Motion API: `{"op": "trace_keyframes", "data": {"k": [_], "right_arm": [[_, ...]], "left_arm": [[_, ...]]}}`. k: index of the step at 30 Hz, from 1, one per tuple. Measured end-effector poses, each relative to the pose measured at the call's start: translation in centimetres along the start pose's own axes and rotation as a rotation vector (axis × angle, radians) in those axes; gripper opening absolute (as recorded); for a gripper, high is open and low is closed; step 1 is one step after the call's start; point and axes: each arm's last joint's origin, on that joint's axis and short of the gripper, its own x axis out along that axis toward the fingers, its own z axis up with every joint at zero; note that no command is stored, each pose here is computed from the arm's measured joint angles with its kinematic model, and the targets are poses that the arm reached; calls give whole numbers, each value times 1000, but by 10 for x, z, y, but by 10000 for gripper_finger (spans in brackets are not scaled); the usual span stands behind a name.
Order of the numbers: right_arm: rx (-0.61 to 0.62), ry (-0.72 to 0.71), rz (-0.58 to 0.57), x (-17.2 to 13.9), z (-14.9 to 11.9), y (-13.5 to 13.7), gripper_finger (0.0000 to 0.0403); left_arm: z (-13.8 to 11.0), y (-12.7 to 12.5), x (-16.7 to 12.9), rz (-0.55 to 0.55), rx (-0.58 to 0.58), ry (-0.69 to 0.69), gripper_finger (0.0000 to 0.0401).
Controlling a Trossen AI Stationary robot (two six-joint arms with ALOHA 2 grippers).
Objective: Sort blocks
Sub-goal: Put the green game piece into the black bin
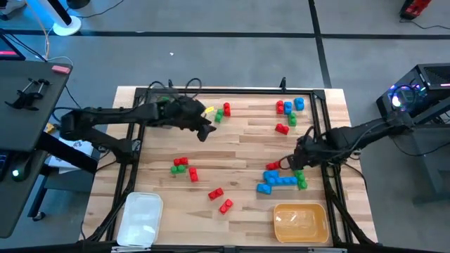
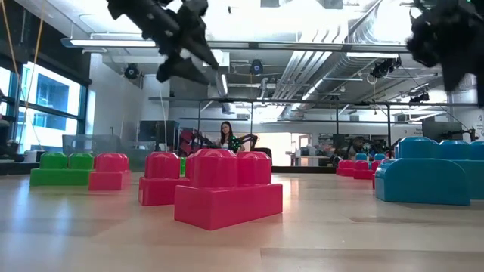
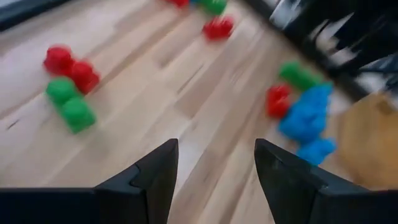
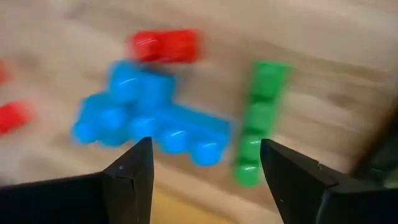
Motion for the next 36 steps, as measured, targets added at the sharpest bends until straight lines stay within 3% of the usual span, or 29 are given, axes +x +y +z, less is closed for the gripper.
{"op": "trace_keyframes", "data": {"k": [4, 11, 19, 31, 36], "right_arm": [[87, -15, -97, 13, -1, -6, 224], [142, 27, -107, 50, 5, -17, 224], [152, 29, -105, 70, 7, -25, 224], [190, 18, -135, 93, 7, -36, 224], [183, 18, -177, 99, 7, -36, 196]], "left_arm": [[7, -6, -11, -64, -7, -85, 200], [27, -22, -40, -298, 44, -281, 200], [32, -25, -62, -344, 42, -360, 200], [34, -27, -65, -368, 6, -382, 200], [34, -27, -65, -367, 6, -385, 200]]}}
